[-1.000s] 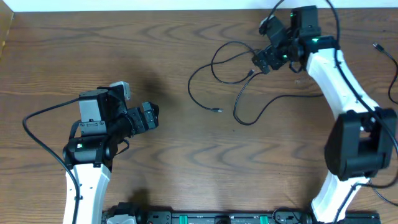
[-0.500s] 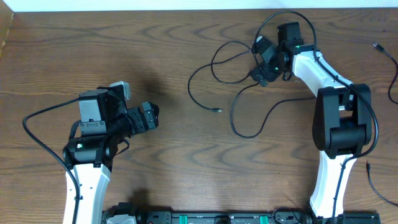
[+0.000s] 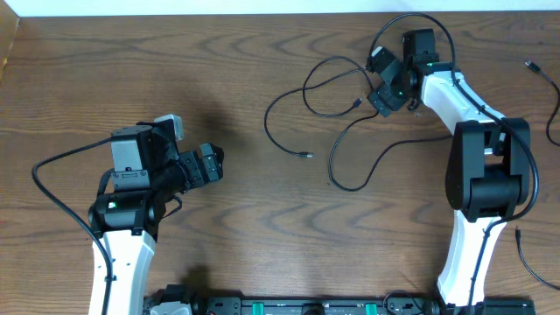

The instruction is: Untangle cables

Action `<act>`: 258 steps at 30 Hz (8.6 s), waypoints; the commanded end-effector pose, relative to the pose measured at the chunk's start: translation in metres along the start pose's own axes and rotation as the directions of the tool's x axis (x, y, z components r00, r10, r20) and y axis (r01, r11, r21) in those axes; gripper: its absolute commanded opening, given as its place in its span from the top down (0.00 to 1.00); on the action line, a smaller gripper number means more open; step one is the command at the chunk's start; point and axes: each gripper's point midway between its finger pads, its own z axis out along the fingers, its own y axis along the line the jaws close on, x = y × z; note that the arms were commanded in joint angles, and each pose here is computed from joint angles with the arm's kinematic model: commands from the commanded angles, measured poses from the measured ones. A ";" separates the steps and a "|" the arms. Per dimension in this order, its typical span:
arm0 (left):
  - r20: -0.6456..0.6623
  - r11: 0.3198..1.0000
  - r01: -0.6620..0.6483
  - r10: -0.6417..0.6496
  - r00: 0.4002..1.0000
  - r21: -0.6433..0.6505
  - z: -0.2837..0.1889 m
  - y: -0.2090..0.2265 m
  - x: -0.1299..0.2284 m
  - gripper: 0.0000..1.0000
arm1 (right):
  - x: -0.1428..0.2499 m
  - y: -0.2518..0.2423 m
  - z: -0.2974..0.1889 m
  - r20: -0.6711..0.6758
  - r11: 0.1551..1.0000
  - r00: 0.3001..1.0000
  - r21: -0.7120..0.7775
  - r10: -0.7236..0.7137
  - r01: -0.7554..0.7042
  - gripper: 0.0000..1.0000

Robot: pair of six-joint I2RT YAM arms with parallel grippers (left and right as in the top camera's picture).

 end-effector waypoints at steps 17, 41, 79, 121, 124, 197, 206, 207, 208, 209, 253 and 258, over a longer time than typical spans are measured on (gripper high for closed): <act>0.003 1.000 -0.008 0.008 1.000 0.007 -0.001 -0.001 -0.003 0.02 | 0.014 -0.050 -0.006 0.096 0.998 0.994 0.030 0.055 -0.058 0.02; 0.003 1.000 -0.008 0.008 1.000 0.006 -0.001 -0.001 -0.003 0.02 | 0.012 0.012 -0.001 0.128 0.901 0.942 -0.358 0.309 -0.247 0.02; 0.003 1.000 -0.008 0.008 1.000 0.007 -0.001 -0.001 -0.003 0.02 | 0.002 0.000 0.005 0.181 0.952 0.961 -0.264 0.209 -0.157 0.05; 0.003 1.000 -0.008 0.008 1.000 0.007 -0.001 -0.001 -0.003 0.02 | 0.034 0.039 0.029 0.000 0.896 0.959 -0.356 0.283 -0.265 0.10; 0.003 1.000 -0.008 0.008 1.000 0.007 -0.001 -0.001 -0.003 0.02 | 0.048 0.043 0.030 -0.070 0.901 0.961 -0.335 0.268 -0.275 0.12; 0.003 1.000 -0.008 0.008 1.000 0.006 -0.001 -0.001 -0.003 0.02 | -0.136 -0.038 -0.162 0.143 0.968 0.960 0.039 0.241 -0.249 0.99; 0.003 1.000 -0.008 0.008 1.000 0.007 -0.001 -0.001 -0.003 0.02 | -0.163 -0.094 -0.252 0.330 0.915 0.920 0.265 0.210 -0.304 0.99; 0.003 1.000 -0.008 0.008 1.000 0.006 -0.001 -0.001 -0.003 0.02 | -0.162 -0.095 -0.255 0.331 0.914 0.920 0.267 0.212 -0.307 0.99; 0.003 1.000 -0.008 0.008 1.000 0.006 -0.001 -0.001 -0.003 0.02 | -0.161 -0.095 -0.257 0.328 0.914 0.920 0.267 0.213 -0.307 0.99; 0.003 1.000 -0.008 0.008 1.000 0.006 -0.001 -0.001 -0.003 0.02 | -0.159 -0.095 -0.258 0.323 0.912 0.922 0.271 0.216 -0.308 0.99; 0.003 1.000 -0.008 0.008 1.000 0.007 -0.001 -0.001 -0.003 0.02 | 0.290 -0.325 -0.415 0.437 0.202 0.484 0.548 0.758 -0.811 0.94; 0.003 1.000 -0.008 0.008 1.000 0.007 -0.001 -0.001 -0.003 0.02 | 0.290 -0.325 -0.413 0.442 0.197 0.476 0.542 0.760 -0.817 0.78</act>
